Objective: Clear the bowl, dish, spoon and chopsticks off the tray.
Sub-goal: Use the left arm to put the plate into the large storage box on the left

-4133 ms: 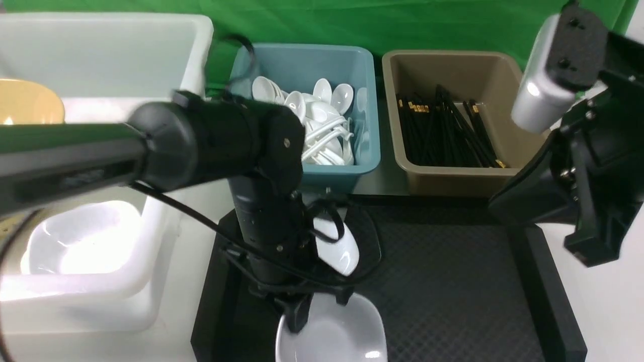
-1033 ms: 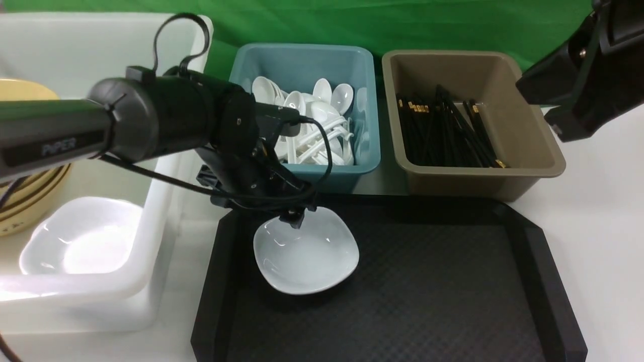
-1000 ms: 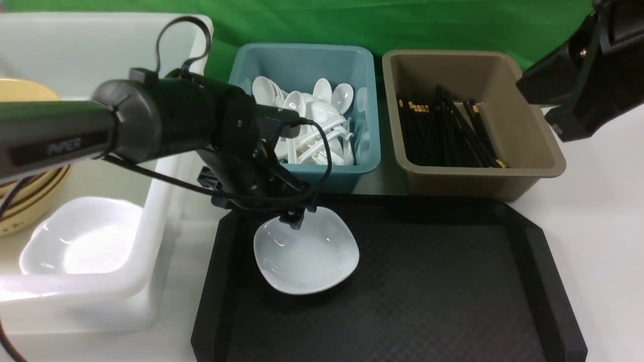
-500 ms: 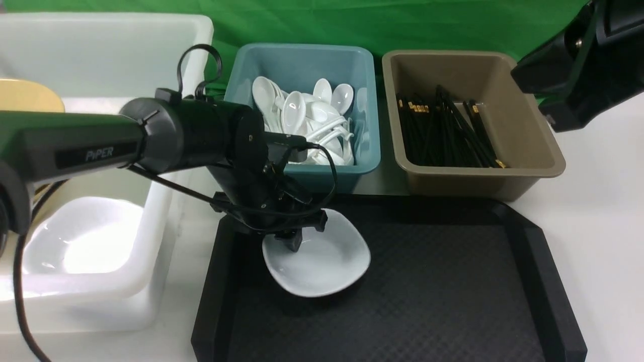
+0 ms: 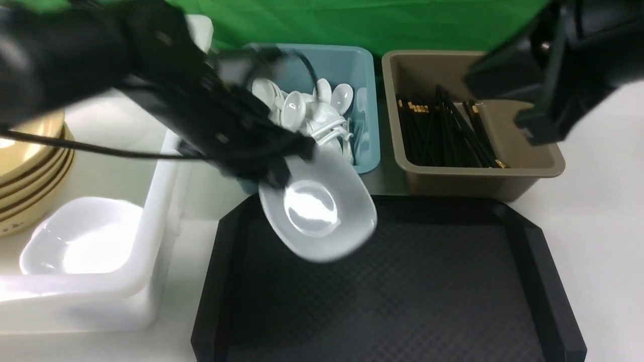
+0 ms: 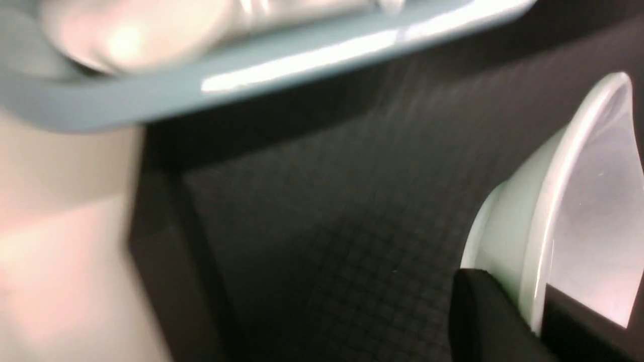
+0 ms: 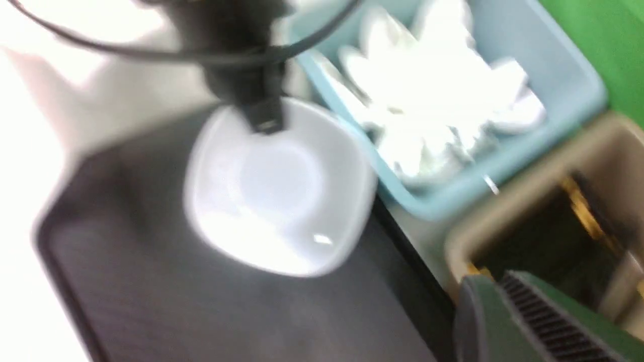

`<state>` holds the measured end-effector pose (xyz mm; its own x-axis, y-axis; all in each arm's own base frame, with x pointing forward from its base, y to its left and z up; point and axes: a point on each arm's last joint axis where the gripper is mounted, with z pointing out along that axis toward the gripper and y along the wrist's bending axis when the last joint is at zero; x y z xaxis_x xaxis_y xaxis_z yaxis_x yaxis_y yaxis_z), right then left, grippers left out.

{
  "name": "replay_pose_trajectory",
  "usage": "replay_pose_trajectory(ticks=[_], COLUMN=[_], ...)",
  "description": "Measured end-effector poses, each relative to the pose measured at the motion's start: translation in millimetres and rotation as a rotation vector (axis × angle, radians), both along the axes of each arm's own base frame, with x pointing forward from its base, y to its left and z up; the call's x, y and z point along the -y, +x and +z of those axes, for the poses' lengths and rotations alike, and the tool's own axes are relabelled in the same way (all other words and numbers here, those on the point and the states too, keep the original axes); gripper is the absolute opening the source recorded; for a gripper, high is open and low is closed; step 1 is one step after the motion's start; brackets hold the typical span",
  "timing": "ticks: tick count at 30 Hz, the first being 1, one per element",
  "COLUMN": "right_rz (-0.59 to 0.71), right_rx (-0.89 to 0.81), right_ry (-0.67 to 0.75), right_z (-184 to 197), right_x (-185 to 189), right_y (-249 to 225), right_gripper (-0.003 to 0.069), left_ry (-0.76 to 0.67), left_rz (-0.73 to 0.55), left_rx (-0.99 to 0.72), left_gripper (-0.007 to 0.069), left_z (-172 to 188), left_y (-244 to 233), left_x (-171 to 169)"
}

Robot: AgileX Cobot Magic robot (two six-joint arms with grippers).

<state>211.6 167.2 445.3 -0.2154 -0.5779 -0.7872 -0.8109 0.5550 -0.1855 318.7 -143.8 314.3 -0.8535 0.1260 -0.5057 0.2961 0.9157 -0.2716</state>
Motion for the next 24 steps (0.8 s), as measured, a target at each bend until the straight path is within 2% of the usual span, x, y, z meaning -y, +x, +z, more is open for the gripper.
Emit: replay_pose_trajectory(ticks=[5, 7, 8, 10, 14, 16, 21, 24], right_rz=[0.191, 0.266, 0.28, 0.362, 0.432, 0.449, 0.463, 0.464], right_rx=[0.041, 0.049, 0.056, 0.035, -0.004, -0.017, -0.055, -0.063], right_ry=[0.029, 0.021, 0.027, 0.012, -0.019, -0.029, -0.053, -0.057], right_z=[15, 18, 21, 18, 2, -4, -22, -25], right_x=[-50, -77, -82, -118, -162, -175, -195, -197], right_y=[5, 8, 8, 10, 20, 23, 30, 30], right_gripper=[0.004, 0.004, 0.004, 0.004, 0.004, 0.004, 0.004, 0.004], left_ry=[-0.057, -0.078, -0.082, -0.123, -0.187, -0.197, -0.184, -0.162], left_rz=[0.263, 0.398, 0.411, 0.562, 0.694, 0.718, 0.713, 0.674], left_rx=[0.103, 0.109, 0.111, 0.063, -0.001, -0.032, -0.101, -0.121], left_gripper=[0.0015, 0.0015, 0.0015, 0.0015, 0.0015, 0.0015, 0.0019, 0.0051], left_z=[49, 49, 50, 32, 1, -15, -42, -54], left_y=[-13, -21, -23, -37, -52, -58, -62, -60], left_x=[-93, -135, -139, -182, -219, -227, -231, -232])
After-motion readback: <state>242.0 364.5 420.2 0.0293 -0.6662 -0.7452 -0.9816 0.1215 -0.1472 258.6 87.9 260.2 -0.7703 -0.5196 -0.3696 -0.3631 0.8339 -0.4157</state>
